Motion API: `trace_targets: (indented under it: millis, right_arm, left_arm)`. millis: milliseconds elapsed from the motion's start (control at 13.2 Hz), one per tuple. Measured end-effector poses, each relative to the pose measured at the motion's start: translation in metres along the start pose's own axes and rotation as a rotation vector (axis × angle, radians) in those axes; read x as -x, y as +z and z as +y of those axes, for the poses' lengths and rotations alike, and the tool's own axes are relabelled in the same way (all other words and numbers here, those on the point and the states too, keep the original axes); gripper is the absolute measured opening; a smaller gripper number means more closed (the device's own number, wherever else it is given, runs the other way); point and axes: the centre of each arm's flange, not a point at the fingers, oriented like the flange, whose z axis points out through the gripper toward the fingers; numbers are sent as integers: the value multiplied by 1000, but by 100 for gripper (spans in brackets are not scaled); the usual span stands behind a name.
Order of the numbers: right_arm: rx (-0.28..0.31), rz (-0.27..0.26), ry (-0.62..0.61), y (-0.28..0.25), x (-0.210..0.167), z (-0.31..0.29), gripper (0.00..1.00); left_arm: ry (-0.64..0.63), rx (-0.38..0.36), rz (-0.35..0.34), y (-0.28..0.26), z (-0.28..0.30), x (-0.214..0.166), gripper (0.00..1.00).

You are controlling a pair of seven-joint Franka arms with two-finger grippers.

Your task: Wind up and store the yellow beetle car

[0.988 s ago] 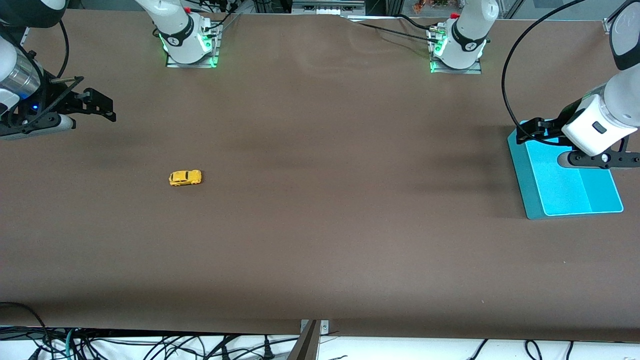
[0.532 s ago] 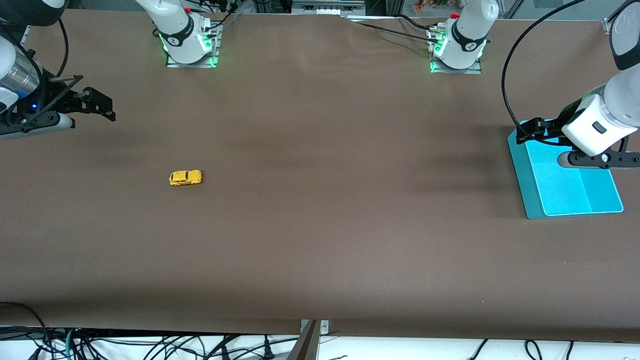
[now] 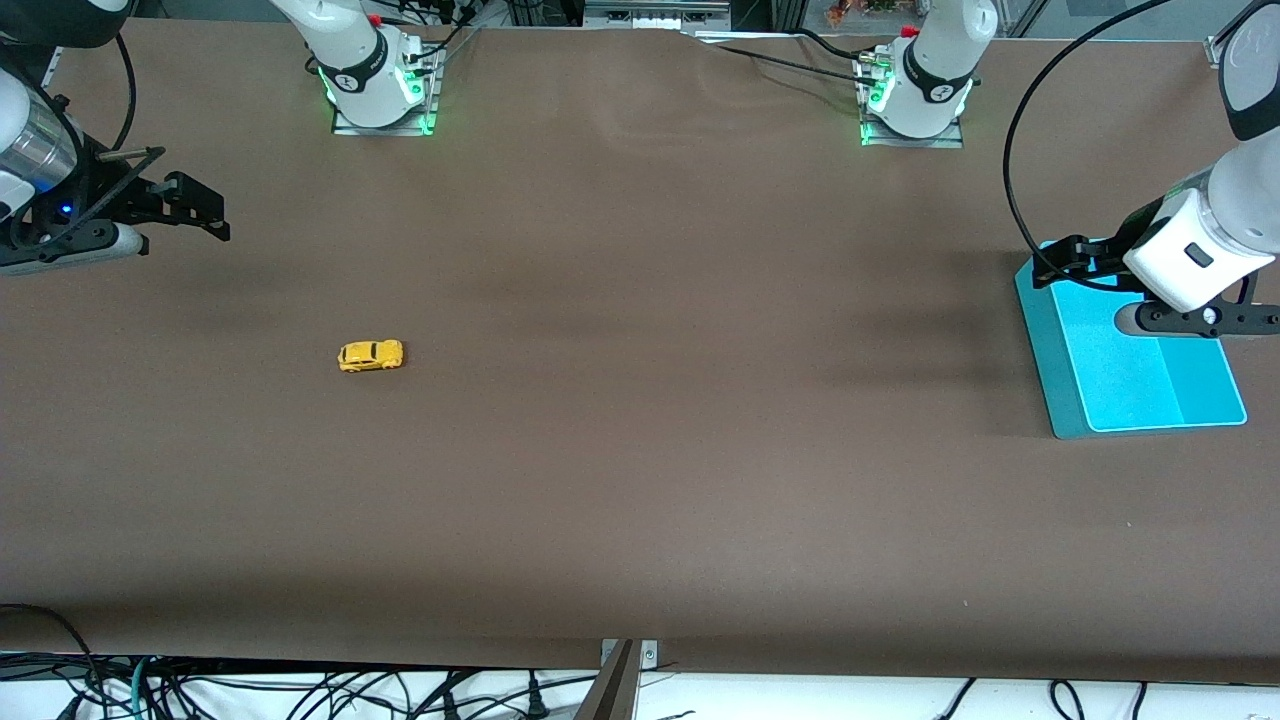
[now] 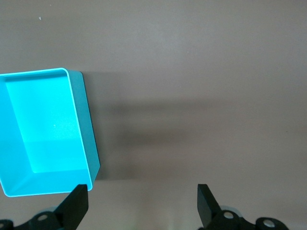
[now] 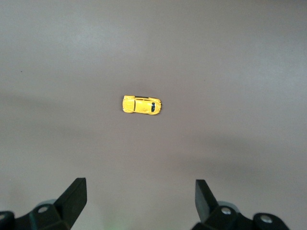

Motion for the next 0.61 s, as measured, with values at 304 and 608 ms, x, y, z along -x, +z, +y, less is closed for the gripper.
trace_targets:
  millis: [304,608]
  right_arm:
    - [4,20,2,17,-4,2,100]
    - [11,71,8,98,-14,8,100]
  left_arm:
    - [0,0,0,0,0,0,100]
    - [0,0,0,0,0,0,100]
